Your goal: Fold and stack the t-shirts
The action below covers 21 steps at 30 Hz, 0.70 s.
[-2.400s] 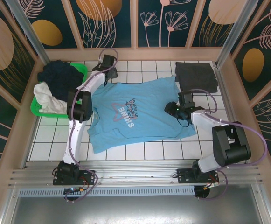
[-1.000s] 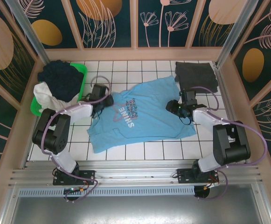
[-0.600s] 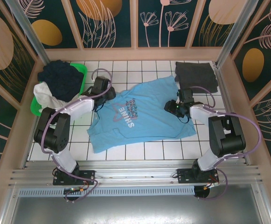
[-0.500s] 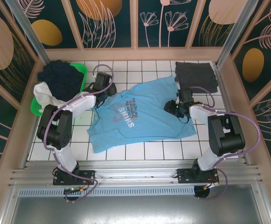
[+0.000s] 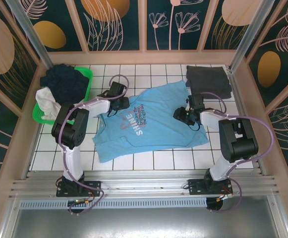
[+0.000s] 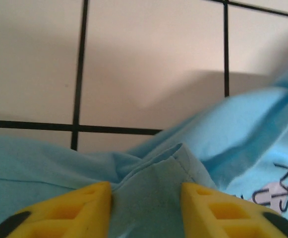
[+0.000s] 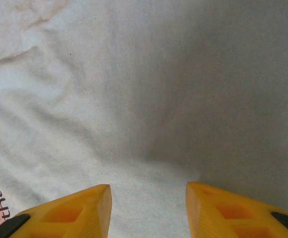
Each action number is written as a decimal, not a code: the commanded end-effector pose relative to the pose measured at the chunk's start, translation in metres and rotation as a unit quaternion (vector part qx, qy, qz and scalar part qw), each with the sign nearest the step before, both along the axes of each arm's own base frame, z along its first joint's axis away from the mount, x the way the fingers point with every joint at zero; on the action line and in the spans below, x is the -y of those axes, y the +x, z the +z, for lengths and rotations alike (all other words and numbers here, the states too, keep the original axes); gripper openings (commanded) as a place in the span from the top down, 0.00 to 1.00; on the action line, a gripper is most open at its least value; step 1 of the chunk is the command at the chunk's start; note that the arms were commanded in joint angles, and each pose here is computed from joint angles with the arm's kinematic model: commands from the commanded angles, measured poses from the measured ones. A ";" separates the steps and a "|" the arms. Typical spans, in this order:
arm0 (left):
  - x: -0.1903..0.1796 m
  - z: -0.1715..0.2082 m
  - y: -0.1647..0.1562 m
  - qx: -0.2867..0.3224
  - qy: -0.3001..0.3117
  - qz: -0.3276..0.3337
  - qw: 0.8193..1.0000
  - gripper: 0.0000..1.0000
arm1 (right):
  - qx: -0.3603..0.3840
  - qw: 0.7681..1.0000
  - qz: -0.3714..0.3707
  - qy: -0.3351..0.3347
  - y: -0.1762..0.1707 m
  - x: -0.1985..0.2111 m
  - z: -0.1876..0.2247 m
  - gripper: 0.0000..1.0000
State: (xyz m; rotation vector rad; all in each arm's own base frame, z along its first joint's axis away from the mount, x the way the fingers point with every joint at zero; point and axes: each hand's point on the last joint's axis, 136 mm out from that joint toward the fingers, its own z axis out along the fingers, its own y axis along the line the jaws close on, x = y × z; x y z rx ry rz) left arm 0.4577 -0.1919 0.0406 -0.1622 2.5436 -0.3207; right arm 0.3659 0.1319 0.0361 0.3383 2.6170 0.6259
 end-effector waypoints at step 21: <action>0.022 -0.003 -0.011 -0.029 0.031 -0.057 0.997 0.58 | 0.020 1.000 0.019 0.014 0.008 -0.010 0.007 0.57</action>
